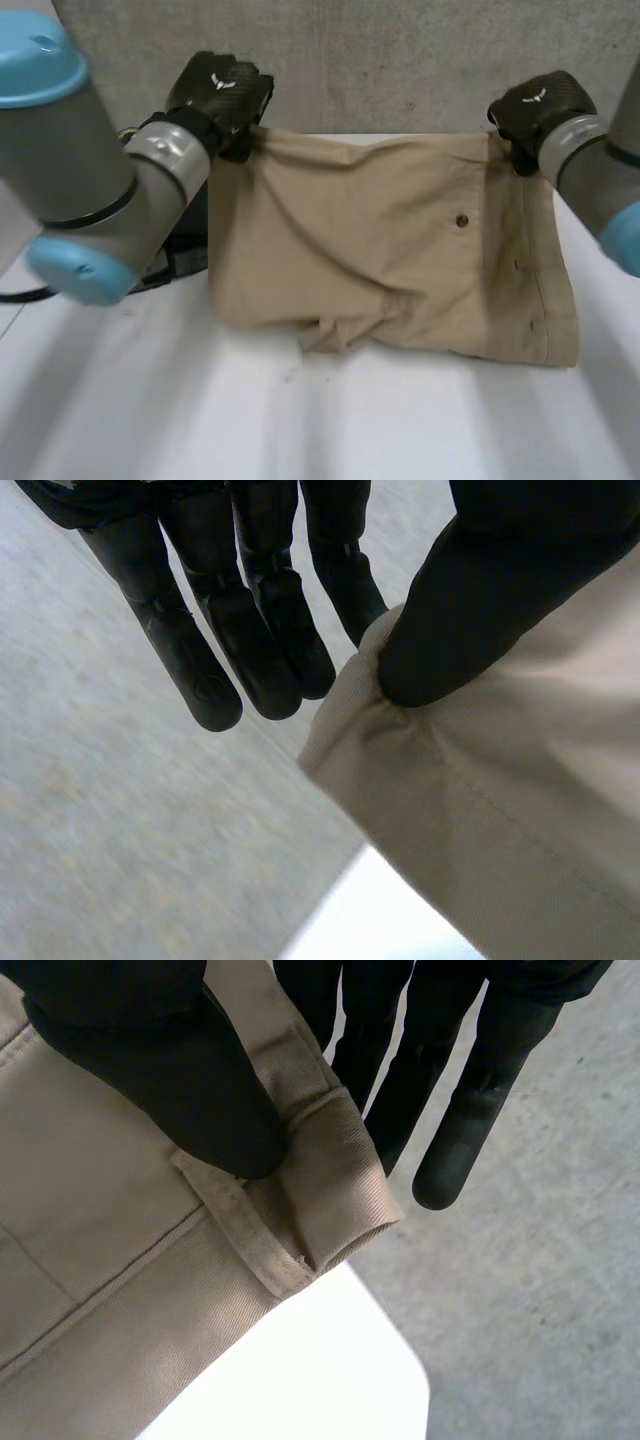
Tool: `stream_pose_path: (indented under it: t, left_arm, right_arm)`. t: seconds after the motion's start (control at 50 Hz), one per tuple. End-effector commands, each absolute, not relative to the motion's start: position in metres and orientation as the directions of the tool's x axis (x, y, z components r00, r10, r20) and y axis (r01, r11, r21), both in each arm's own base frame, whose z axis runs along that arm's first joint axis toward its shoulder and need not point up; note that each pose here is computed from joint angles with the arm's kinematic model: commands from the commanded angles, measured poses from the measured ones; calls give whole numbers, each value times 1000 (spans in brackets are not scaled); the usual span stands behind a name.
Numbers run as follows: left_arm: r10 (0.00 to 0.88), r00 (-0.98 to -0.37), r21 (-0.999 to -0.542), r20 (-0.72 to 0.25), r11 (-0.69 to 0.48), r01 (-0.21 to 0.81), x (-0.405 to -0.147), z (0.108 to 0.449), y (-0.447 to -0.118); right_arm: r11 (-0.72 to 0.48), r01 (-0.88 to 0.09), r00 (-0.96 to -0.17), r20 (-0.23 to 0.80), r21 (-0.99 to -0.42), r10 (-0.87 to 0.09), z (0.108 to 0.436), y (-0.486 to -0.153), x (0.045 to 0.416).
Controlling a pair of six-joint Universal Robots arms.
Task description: Fold the laundry.
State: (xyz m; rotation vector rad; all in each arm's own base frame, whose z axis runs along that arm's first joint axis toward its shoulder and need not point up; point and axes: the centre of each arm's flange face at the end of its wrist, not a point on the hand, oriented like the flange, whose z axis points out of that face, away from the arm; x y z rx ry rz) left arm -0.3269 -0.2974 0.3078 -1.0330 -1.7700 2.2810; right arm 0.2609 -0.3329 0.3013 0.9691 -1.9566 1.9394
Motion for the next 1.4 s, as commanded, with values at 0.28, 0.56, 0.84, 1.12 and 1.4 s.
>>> stream_pose_path:
  t: [0.28,0.56,0.84,1.12,1.4]
  left_arm:
    - [161,-927,-603,-338,-794,82,-325,434,-305]
    - [406,-787,-841,-464,-482,246,-333,261,-287]
    - [623,-643,-880,-444,-167,446,-316,188,-216]
    - [847,-441,-679,-297,138,721,-256,217,-97]
    - [845,-394,-751,-363,-16,660,-299,226,-125]
  right_arm:
    - [-633,-359,-902,429,-686,47,404,-352,280]
    - [-244,-528,-787,577,-813,-220,235,-358,281]
    - [-7,-669,-681,616,-743,-395,182,-305,255]
    - [98,-880,-417,656,-466,-629,213,-189,208]
    - [138,-917,-362,640,-373,-677,195,-184,191]
